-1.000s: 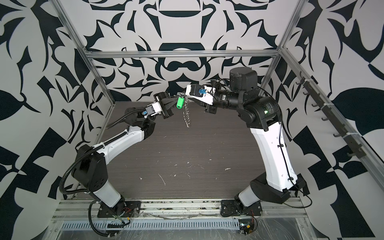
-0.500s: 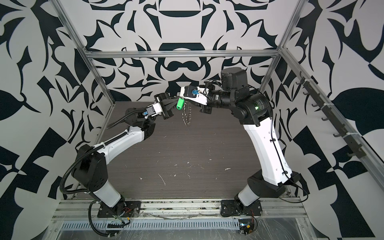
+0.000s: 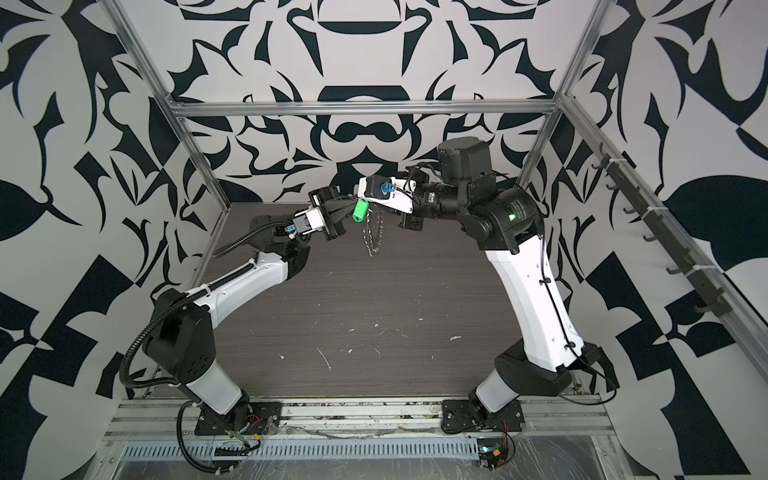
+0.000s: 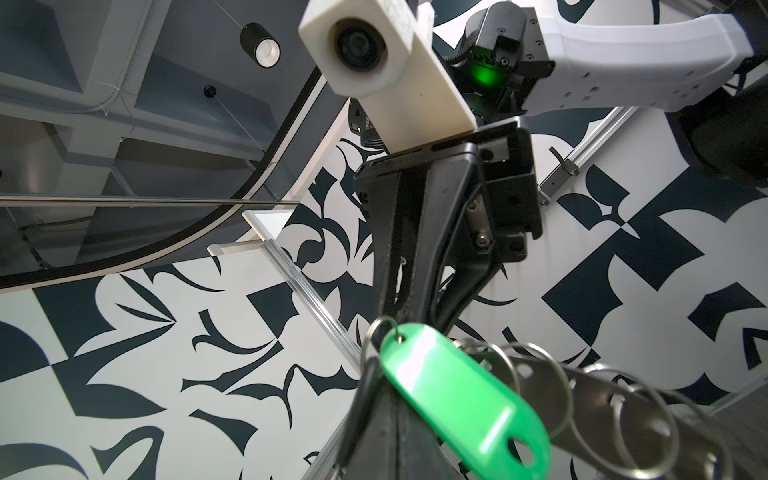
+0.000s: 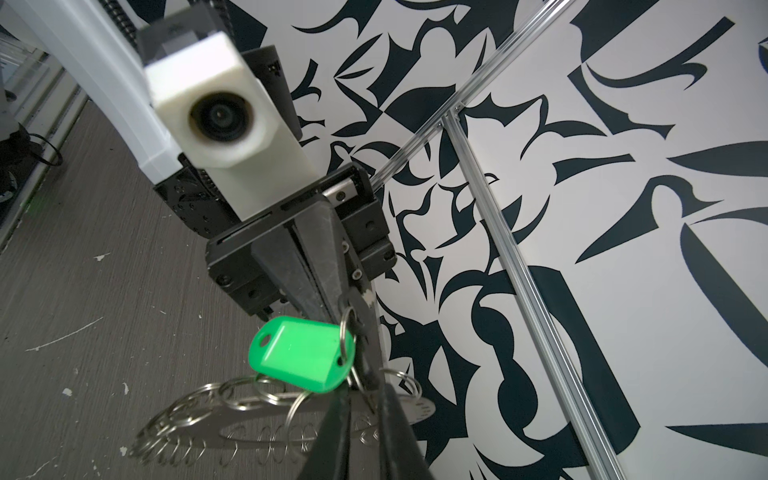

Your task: Remove the keys from the keyring

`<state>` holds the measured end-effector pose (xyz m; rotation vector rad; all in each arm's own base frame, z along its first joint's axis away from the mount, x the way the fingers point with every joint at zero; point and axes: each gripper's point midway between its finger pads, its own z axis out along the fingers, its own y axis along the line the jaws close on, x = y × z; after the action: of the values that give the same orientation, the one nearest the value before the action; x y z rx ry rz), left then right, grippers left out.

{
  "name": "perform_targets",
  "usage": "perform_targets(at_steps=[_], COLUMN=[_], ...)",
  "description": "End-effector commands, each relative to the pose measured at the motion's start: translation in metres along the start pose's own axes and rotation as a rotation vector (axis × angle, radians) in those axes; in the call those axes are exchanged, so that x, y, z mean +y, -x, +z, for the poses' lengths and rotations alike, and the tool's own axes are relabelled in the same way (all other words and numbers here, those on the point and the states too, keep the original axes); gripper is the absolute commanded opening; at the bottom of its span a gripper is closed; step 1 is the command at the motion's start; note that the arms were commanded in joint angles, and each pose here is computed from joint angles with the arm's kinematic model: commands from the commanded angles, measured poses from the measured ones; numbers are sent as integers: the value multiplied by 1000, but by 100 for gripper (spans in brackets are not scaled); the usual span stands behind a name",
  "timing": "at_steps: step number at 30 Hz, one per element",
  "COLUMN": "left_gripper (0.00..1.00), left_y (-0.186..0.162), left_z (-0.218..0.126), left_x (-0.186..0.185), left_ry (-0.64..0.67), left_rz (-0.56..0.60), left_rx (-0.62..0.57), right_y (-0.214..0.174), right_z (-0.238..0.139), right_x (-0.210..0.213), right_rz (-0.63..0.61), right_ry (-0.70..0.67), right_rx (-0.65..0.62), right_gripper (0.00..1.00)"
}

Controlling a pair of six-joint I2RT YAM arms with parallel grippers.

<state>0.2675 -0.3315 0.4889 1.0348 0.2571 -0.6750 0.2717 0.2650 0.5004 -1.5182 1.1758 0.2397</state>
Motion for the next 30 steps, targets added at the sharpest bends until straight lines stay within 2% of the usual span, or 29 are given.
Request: perform_targets(at_steps=[1, 13, 18, 21, 24, 27, 30], left_gripper=[0, 0, 0, 0, 0, 0, 0], left_y=[23, 24, 23, 23, 22, 21, 18], left_z=[1, 1, 1, 1, 1, 0, -2], left_x=[2, -1, -4, -3, -3, -3, -2], left_ry=[-20, -77, -98, -102, -101, -101, -94], left_rz=[64, 78, 82, 85, 83, 81, 76], left_rx=[-50, -59, -61, -61, -60, -57, -48], right_y=[4, -5, -10, -10, -8, -9, -13], right_z=[-4, 7, 14, 15, 18, 21, 22], right_x=[8, 19, 24, 24, 25, 27, 25], right_rz=[-2, -3, -12, -17, -23, -33, -37], right_ry=[16, 47, 58, 54, 60, 66, 49], right_rx=[0, 52, 83, 86, 87, 95, 119], right_gripper=[15, 11, 15, 14, 11, 0, 0])
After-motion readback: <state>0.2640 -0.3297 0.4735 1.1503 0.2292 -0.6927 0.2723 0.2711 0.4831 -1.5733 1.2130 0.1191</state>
